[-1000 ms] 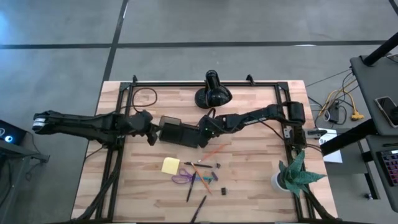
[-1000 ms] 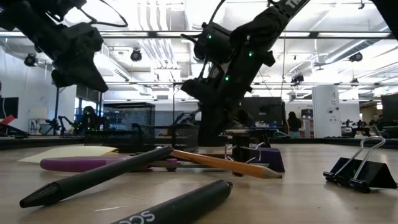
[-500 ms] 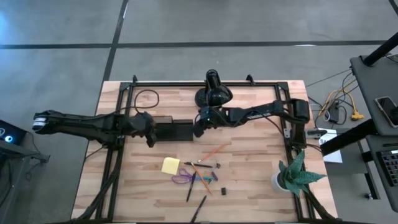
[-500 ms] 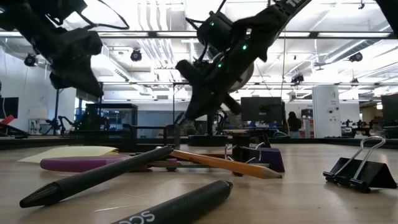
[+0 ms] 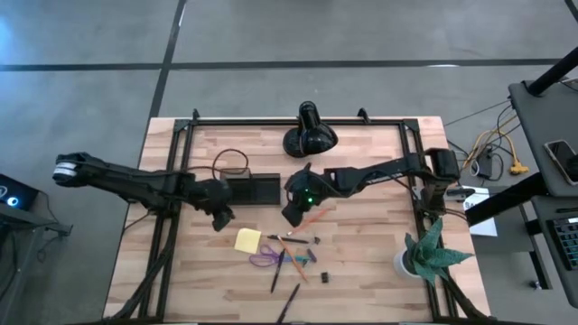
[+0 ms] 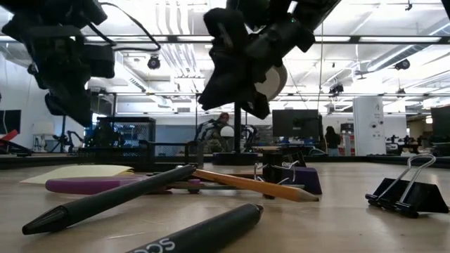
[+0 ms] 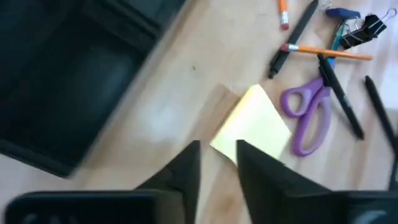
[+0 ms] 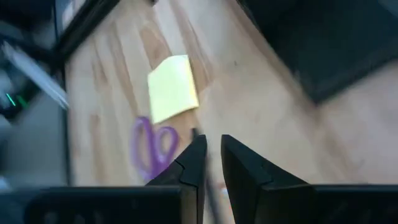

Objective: Pick and place office supplies into organizer
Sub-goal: Put the yellow sticky notes into the black desk organizer

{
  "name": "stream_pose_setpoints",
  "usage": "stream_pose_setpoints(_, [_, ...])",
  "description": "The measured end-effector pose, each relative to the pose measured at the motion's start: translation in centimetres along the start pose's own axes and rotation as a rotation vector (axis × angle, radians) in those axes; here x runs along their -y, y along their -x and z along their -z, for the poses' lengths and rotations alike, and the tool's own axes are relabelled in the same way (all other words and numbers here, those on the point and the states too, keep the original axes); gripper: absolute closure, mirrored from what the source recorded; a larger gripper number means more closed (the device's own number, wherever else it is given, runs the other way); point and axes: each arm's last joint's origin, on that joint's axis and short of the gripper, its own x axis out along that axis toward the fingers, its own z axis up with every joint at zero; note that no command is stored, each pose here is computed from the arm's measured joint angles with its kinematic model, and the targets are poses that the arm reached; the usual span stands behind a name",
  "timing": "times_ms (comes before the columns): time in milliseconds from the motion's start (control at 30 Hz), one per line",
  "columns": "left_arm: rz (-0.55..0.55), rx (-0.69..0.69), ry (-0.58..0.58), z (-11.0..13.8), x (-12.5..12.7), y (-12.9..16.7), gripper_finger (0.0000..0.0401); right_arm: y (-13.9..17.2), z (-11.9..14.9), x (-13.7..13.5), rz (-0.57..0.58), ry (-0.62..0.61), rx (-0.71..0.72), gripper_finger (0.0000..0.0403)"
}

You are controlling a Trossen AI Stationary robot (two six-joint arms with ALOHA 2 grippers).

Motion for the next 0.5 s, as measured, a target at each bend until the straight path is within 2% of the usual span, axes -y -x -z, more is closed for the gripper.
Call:
stream_pose_setpoints(100, [0.029, -0.058, 0.098, 0.3, 0.6, -0.8, 0.0259, 0.0, 0.2, -0.1, -0.013, -0.097, -0.029, 0.036])
stream_pose_setpoints(233, [0.04, -0.113, 0.238, 1.2, 1.7, -1.7, 0.0207, -0.1, 0.5, -0.5, -0.033, -0.085, -0.035, 0.036])
stream_pose_setpoints(333, [0.063, -0.132, 0.307, 1.9, 2.9, -2.3, 0.0188, -0.2, 0.4, -0.9, -0.068, -0.07, -0.023, 0.036])
stream_pose_setpoints(433, [-0.003, -0.116, 0.37, 2.9, 3.4, -3.2, 0.0185, -0.1, 0.3, -1.0, -0.081, -0.027, -0.015, 0.036])
stream_pose_setpoints(500, [-0.01, -0.096, 0.398, 3.2, 3.9, -3.9, 0.0184, -0.1, 0.3, -0.9, -0.08, -0.001, -0.019, 0.0355])
